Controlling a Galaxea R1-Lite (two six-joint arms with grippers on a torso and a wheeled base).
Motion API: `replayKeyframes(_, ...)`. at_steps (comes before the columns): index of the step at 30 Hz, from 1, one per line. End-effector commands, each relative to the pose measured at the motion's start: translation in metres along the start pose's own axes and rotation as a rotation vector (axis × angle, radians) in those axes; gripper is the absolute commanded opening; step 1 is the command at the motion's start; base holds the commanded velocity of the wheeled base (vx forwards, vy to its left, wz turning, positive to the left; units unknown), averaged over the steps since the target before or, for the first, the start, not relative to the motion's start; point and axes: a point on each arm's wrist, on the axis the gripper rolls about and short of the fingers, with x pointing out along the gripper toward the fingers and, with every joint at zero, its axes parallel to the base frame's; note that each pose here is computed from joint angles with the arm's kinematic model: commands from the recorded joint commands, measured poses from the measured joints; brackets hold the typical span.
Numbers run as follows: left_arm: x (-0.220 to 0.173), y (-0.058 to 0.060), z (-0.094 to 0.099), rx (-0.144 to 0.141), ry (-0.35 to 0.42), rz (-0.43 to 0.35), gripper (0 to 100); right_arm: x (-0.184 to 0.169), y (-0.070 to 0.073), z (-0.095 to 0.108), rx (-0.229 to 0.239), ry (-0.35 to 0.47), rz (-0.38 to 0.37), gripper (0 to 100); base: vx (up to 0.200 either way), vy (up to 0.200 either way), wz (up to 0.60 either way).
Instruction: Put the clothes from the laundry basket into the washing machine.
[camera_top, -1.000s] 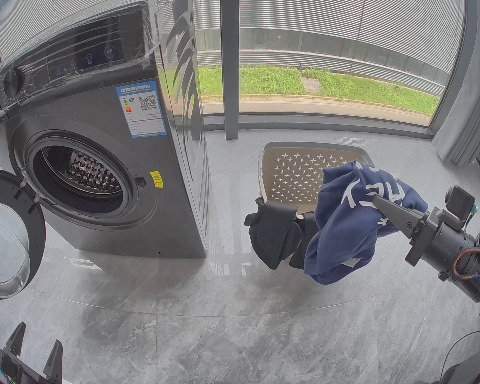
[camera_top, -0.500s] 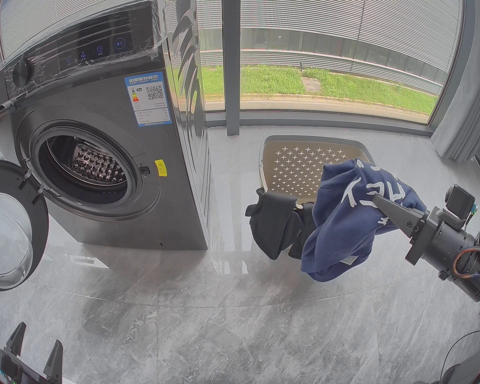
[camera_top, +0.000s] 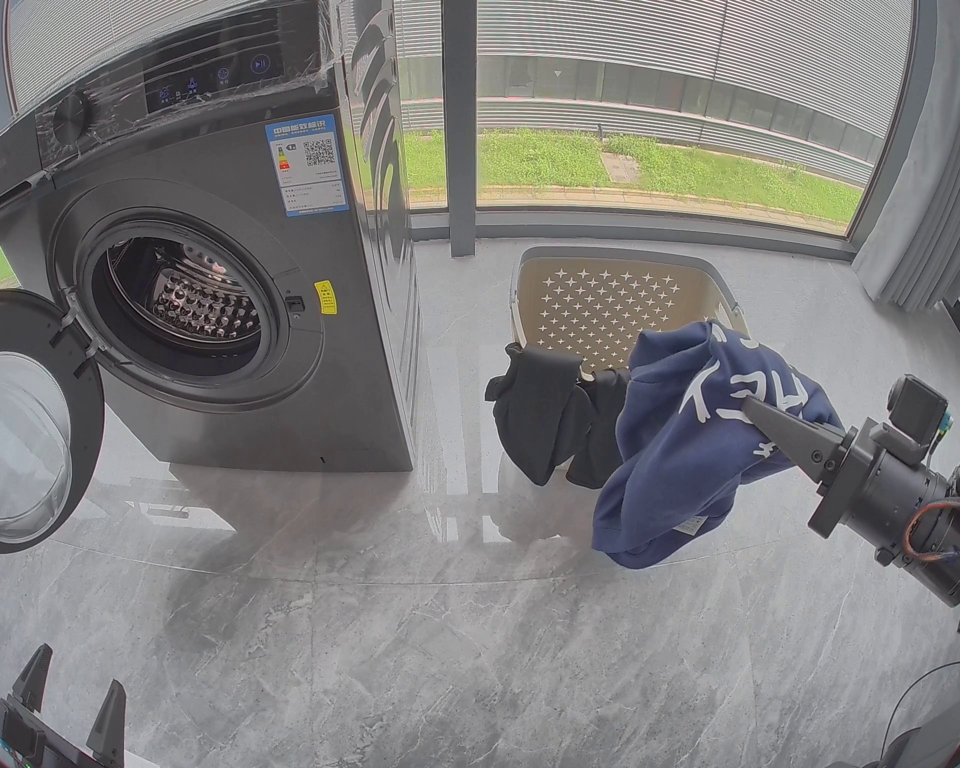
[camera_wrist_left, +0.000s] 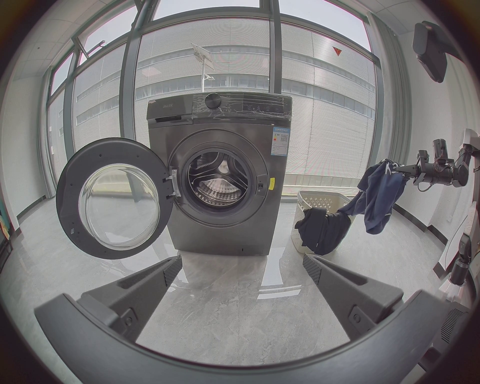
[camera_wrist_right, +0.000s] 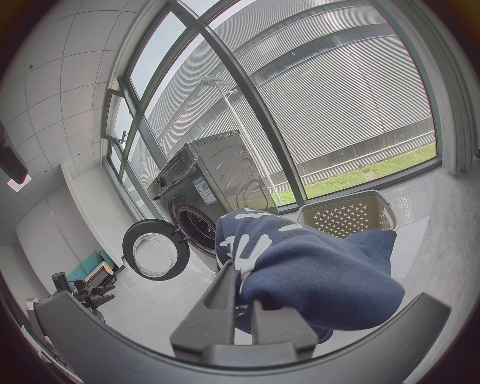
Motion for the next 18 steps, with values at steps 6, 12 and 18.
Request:
replayKeyframes(6,0.0004,0.0002,-0.0051,-0.001,0.005,0.001,100,-0.0003,0.001,-0.0028,0.001,0.012,0.006,0,0.0,0.2,0.0)
replayKeyframes(12,0.0004,0.0002,-0.0051,-0.001,0.005,0.001,100,0.0012,0.0015,-0.0063,0.002,0.028,0.01,0,0.0,0.2,0.0)
replayKeyframes(18,0.0004,0.0002,-0.0051,-0.001,0.005,0.001,100,0.001,0.0034,-0.0071,0.005,0.03,0.02,0,0.0,0.2,0.0)
